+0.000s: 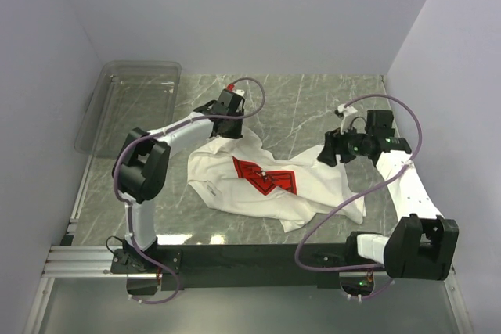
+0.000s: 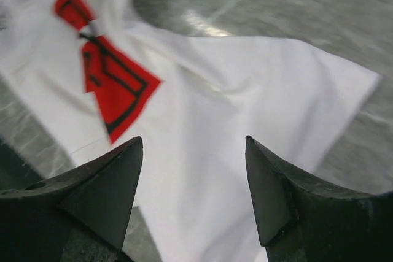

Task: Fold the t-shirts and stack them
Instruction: Flatten the tshirt out

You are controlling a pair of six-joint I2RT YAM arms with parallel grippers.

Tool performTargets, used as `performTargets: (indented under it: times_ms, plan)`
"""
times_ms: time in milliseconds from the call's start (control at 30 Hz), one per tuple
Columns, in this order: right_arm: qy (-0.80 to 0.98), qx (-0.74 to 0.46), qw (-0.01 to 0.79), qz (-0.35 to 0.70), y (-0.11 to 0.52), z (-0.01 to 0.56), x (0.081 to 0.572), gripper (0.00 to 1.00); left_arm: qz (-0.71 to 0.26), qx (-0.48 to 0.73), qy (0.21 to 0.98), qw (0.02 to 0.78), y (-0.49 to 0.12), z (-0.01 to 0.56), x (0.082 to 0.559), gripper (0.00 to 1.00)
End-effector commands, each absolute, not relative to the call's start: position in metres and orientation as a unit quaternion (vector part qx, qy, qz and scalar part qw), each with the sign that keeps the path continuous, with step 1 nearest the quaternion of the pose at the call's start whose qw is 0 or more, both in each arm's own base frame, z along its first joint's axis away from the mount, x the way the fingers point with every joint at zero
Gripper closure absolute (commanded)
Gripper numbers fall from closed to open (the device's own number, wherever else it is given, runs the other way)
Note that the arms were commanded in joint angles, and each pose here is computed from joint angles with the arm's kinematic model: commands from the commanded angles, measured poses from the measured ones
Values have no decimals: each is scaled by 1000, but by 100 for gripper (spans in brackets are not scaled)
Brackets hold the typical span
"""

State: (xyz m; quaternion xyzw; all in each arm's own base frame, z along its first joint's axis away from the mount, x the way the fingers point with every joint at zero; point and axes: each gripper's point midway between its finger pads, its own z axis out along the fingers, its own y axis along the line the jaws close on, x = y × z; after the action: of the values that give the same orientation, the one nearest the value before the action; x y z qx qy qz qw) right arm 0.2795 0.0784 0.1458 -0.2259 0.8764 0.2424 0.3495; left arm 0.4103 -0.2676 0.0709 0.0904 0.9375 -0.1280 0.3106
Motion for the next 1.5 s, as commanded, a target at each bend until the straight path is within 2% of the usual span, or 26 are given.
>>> performTargets:
  times_ms: [0, 233, 533, 1000, 1067, 1200, 1300, 1367, 1400, 1467]
  plan:
    - [909, -122, 373, 136, 21, 141, 317, 26, -176, 93, 905, 375, -278, 135, 414, 100]
    - [937, -88, 296, 163, -11, 93, 339, 28, -195, 91, 892, 398, -274, 160, 405, 100]
    - [939, -87, 282, 176, -18, 78, 378, 30, -186, 111, 881, 420, -267, 191, 401, 100]
    - [950, -81, 229, 194, -11, 36, 388, 35, -208, 115, 857, 458, -264, 244, 394, 100]
    - [950, -85, 228, 198, -6, 35, 390, 40, -209, 114, 854, 462, -262, 250, 393, 100]
    - [945, -89, 227, 217, 1, 39, 393, 66, -201, 108, 850, 475, -254, 264, 389, 100]
    - [931, -90, 283, 211, -6, 70, 399, 95, -185, 97, 845, 493, -241, 280, 386, 100]
    - [924, -90, 307, 208, -8, 84, 393, 100, -177, 89, 837, 511, -231, 295, 383, 100]
    - [913, -98, 343, 197, -10, 107, 394, 100, -173, 84, 834, 516, -226, 299, 382, 100]
    - [906, -90, 364, 195, -13, 119, 387, 100, -169, 76, 827, 532, -216, 311, 379, 100]
